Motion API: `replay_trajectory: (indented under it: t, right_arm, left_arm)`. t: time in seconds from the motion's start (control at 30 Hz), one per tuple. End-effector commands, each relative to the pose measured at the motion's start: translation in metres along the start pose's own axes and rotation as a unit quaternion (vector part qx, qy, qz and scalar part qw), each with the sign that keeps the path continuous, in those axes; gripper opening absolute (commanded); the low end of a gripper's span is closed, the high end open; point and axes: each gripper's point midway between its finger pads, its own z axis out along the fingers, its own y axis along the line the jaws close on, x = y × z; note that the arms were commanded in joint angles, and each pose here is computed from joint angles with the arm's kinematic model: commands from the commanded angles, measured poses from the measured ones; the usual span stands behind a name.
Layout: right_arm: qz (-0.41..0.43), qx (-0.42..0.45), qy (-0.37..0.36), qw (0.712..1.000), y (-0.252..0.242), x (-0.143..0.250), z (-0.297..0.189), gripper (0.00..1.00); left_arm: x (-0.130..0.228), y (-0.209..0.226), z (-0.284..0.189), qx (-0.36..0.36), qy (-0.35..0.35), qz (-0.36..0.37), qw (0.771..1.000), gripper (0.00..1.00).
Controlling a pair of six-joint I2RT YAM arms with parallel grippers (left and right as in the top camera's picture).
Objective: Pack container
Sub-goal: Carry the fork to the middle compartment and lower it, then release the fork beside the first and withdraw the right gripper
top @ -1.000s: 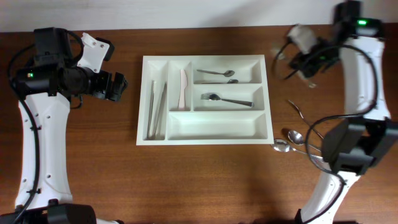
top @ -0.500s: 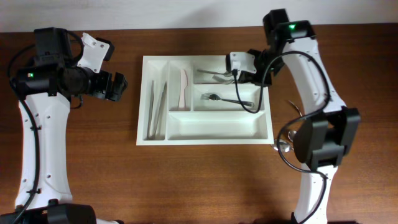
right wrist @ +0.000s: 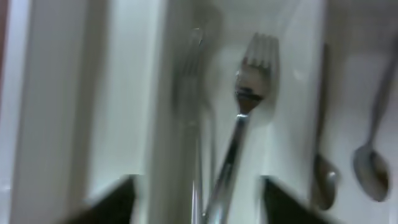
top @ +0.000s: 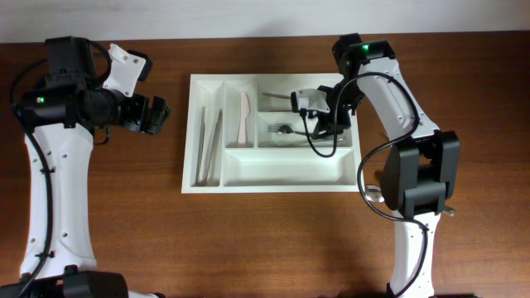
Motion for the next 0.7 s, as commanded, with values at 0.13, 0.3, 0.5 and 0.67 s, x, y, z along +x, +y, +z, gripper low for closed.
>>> replay_trajectory:
  t: [0.13, 0.3, 0.5, 0.67]
  right_arm:
    - [0.197, 0.097, -0.017, 0.976, -0.035, -0.007, -0.055, 0.99]
    - [0.367, 0.220, 0.048, 0.903, -0.055, 0.056, -0.131, 0.99]
    - [0.486, 0.240, 0.047, 0.839, -0.042, 0.140, -0.168, 0.99]
    - [0.562, 0.224, 0.039, 0.796, -0.019, 0.196, -0.174, 0.94]
  left_arm:
    - [-0.005, -0.003, -0.010, -0.001, -0.015, 0.011, 1.000, 0.99]
    - [-0.005, -0.003, -0.010, -0.001, -0.015, 0.011, 1.000, 0.99]
    - [-0.005, -0.003, -0.010, 0.000, -0.015, 0.011, 1.000, 0.99]
    - [-0.005, -0.003, -0.010, -0.001, -0.015, 0.011, 1.000, 0.99]
